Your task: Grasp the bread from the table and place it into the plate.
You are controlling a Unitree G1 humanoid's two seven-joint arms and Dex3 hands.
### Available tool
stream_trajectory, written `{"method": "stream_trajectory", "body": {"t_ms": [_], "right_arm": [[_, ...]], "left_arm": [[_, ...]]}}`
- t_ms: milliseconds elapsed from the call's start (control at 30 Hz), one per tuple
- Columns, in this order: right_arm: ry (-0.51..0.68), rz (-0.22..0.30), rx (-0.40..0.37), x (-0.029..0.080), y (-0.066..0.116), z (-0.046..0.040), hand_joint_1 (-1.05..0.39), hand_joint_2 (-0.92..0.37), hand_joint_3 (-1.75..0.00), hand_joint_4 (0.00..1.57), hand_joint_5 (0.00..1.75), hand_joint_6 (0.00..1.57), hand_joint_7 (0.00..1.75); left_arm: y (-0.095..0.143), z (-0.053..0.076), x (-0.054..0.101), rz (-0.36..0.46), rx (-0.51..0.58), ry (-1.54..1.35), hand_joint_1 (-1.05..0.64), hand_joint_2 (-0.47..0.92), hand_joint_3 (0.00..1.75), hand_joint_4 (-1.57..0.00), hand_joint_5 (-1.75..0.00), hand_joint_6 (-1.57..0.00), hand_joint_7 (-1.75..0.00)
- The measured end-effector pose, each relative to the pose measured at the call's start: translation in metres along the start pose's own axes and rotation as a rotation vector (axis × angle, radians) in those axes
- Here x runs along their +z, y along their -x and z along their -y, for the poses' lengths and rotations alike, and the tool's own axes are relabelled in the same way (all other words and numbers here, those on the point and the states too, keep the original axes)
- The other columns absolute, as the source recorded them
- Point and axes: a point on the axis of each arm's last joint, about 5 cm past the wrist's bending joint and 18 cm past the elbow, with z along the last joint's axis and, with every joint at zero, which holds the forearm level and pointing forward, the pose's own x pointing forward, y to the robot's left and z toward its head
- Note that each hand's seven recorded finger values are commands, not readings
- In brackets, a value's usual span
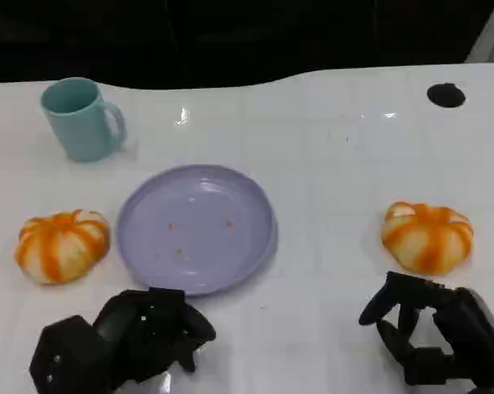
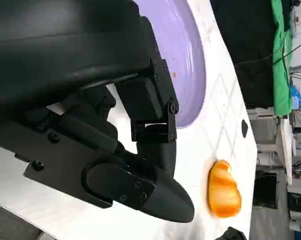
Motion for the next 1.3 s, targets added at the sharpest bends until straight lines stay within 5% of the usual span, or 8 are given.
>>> {"method": "stream_trajectory", "body": {"t_ms": [933, 1067, 1300], "right_arm": [[-0.005, 0.001, 0.013, 0.0, 0.0001, 0.0002, -0.31, -0.43, -1.13, 0.81, 1.73, 0.83, 1.2], [-0.008, 0.0, 0.012, 0.0, 0.0, 0.0005, -0.31, -0.5, -0.97, 0.81, 1.57, 0.84, 0.95], [0.028, 0.032, -0.041, 0.0025, -0.0029, 0.0031, -0.37, -0.68, -0.62, 0.62, 1.02, 0.75, 0.4]], "left_arm": [[0.0007, 0.0002, 0.0002, 0.002, -0.001, -0.003, -0.98, 0.91, 0.0, -0.98, -1.42, -1.23, -0.72], [0.0007, 0.0003, 0.0002, 0.002, -0.001, -0.003, -0.99, 0.91, 0.0, -0.99, -1.42, -1.23, -0.73], [0.0004, 0.0011, 0.0001, 0.002, -0.001, 0.001, -0.98, 0.9, 0.0, -0.99, -1.42, -1.24, -0.71]]}}
